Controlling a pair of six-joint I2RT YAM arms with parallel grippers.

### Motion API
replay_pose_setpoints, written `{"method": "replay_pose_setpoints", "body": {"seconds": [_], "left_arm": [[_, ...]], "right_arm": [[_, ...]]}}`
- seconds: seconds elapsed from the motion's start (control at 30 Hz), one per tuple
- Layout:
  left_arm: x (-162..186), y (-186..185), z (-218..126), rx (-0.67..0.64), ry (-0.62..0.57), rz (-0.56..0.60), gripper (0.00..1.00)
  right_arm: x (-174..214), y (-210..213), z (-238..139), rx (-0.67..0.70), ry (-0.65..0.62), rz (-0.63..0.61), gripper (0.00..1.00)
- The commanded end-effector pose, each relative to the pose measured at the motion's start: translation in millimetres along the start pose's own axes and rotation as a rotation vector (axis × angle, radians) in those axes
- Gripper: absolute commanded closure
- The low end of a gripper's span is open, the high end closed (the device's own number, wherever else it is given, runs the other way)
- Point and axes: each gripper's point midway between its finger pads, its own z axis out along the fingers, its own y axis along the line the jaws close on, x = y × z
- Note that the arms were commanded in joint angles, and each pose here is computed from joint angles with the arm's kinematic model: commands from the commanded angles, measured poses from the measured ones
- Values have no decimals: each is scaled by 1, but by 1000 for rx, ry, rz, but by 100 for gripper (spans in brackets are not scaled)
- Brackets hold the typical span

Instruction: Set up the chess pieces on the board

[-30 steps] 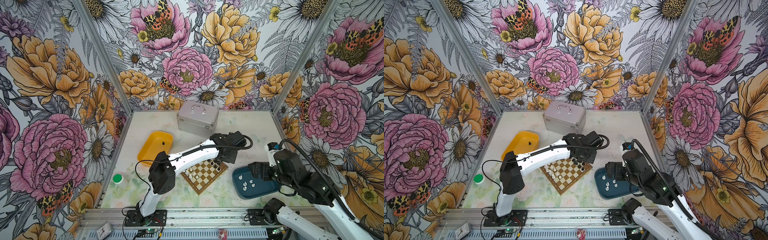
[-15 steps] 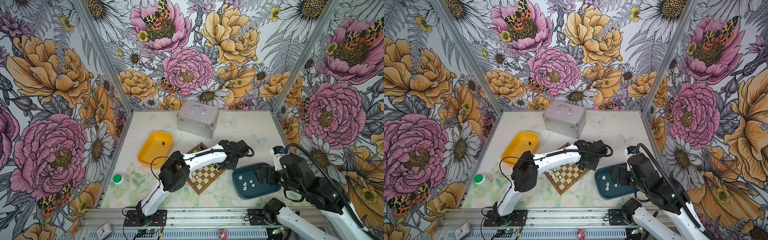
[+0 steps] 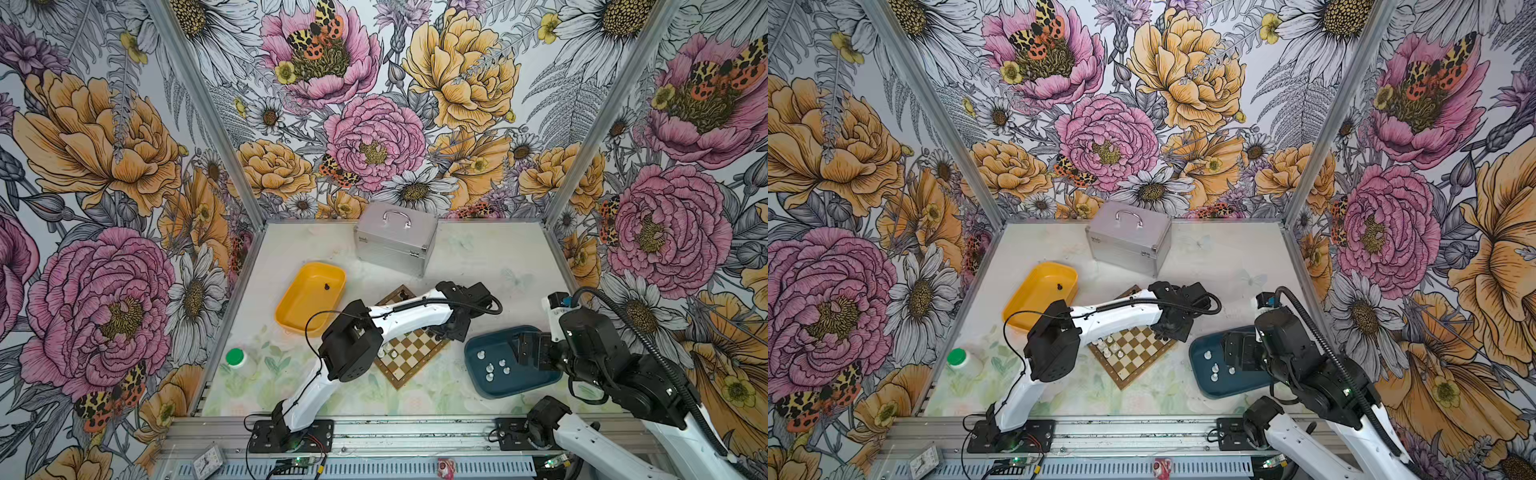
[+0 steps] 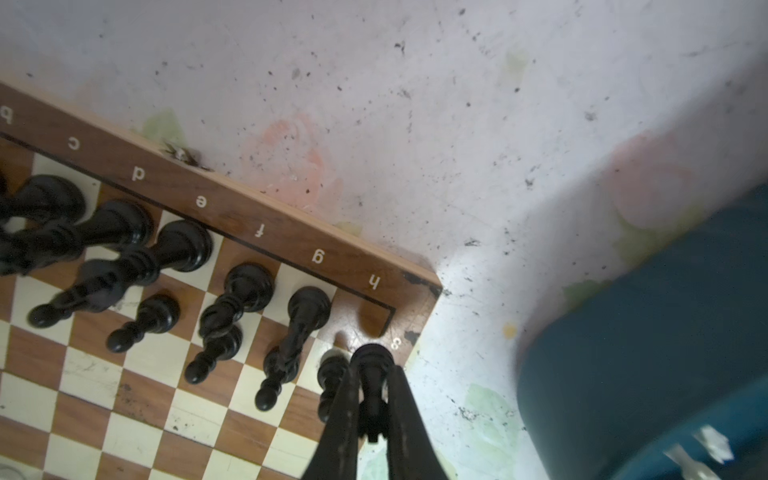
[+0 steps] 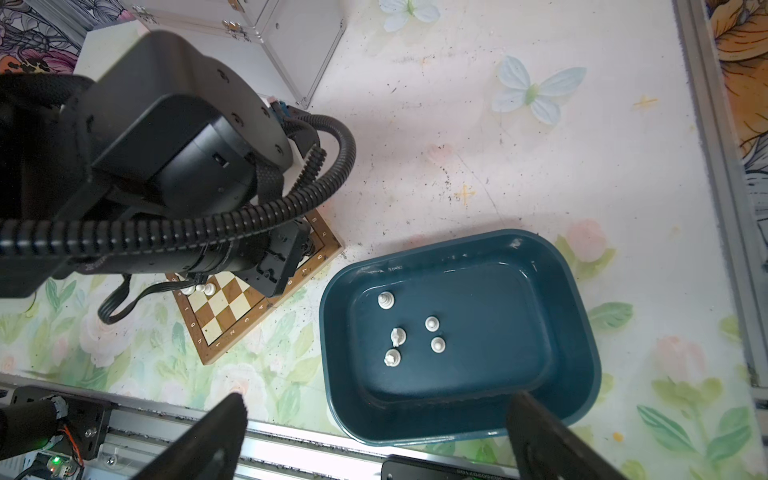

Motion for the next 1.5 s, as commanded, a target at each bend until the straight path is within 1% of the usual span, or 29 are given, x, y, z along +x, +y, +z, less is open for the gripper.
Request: {"method": "replay_pose_setpoints", "body": {"seconds": [0.0,0.47,1.47], "left_arm": [[-1,10,13,-39,7,12,92],[-5,10,19,-37,13,8,89],[-13,6,15,-23,-7,23,87]], "right_arm": [[-4,-4,-4,20,-25,14,1],[-4,-5,-4,25,-24,7,0],[-6,-5,-6,26,-33,29,1]]}}
